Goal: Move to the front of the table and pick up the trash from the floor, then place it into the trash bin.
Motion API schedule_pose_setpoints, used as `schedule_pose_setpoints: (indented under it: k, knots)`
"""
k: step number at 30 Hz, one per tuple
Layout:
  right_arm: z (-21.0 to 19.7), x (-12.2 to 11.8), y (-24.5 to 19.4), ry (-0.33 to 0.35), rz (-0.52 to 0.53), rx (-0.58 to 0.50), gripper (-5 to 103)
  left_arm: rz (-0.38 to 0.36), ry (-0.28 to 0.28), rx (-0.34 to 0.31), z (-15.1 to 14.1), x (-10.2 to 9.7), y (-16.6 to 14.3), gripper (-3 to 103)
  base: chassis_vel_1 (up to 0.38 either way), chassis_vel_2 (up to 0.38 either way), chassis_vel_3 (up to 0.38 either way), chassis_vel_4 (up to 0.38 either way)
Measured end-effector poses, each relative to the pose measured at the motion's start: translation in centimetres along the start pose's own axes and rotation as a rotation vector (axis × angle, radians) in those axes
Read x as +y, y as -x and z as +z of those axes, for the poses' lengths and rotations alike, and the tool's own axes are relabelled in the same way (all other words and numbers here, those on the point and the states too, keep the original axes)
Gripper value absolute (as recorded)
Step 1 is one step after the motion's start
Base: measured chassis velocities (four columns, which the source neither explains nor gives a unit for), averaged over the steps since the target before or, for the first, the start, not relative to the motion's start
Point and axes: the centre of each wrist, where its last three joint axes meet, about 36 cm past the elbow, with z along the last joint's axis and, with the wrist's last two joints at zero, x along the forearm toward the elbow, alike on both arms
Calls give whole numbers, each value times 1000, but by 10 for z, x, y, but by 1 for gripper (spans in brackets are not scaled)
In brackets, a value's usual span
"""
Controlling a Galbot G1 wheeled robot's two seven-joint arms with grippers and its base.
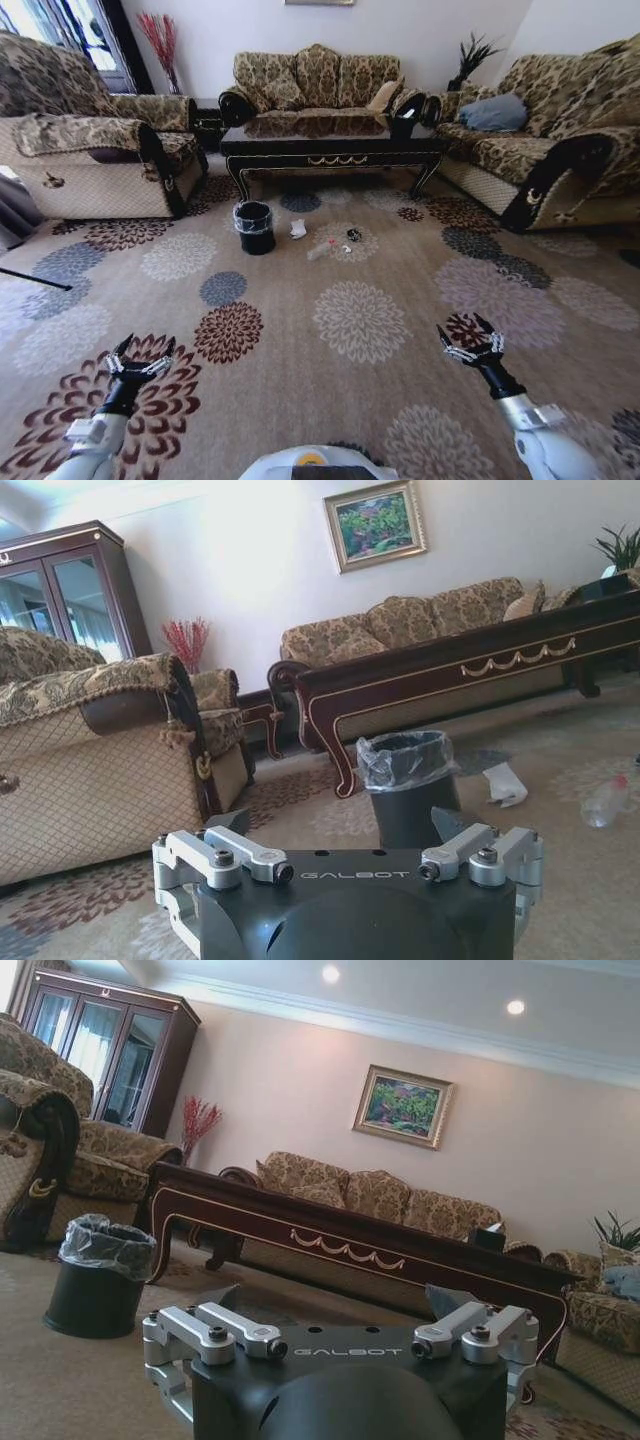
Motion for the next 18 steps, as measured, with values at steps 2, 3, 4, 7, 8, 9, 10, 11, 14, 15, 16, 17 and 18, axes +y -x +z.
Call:
schedule_pose_setpoints:
  k: [2,3,4,7,8,9,10,11,14,15,16,17,18]
  knots:
    - [1,0,0,1,1,2,100,-4,-4,-3,-1,0,2,100,-194,197,176,-198]
    - [1,0,0,2,2,2,100,-6,-5,-3,-1,0,3,100,-178,197,153,-188]
    - [2,1,0,4,4,4,100,-6,-6,-2,-1,0,3,100,-152,147,153,-159]
    - [2,1,0,5,4,5,100,-5,-7,0,-1,0,3,100,-152,139,152,-154]
    - [2,1,0,5,5,6,100,-5,-8,1,-1,-1,3,100,-174,138,153,-159]
    - [2,1,0,5,5,6,100,-5,-8,1,-1,-1,3,100,-174,138,153,-159]
    - [2,1,0,5,4,6,100,-5,-8,3,-1,-1,3,100,-174,159,168,-159]
    - [2,1,0,5,4,6,100,-5,-9,4,-1,-1,2,100,-181,159,170,-171]
    - [1,1,2,6,3,6,100,-4,-9,10,0,-1,0,100,-175,178,178,-183]
    - [1,1,2,6,3,6,100,-4,-9,10,0,-1,0,100,-171,173,193,-166]
    - [1,1,2,6,3,6,100,-4,-9,11,0,-1,0,100,-171,173,217,-166]
    - [1,2,2,7,2,6,100,-4,-9,13,0,-2,-1,100,-202,178,217,-195]
    - [1,3,3,9,1,5,100,-4,-10,14,1,-2,-2,100,-202,200,221,-195]
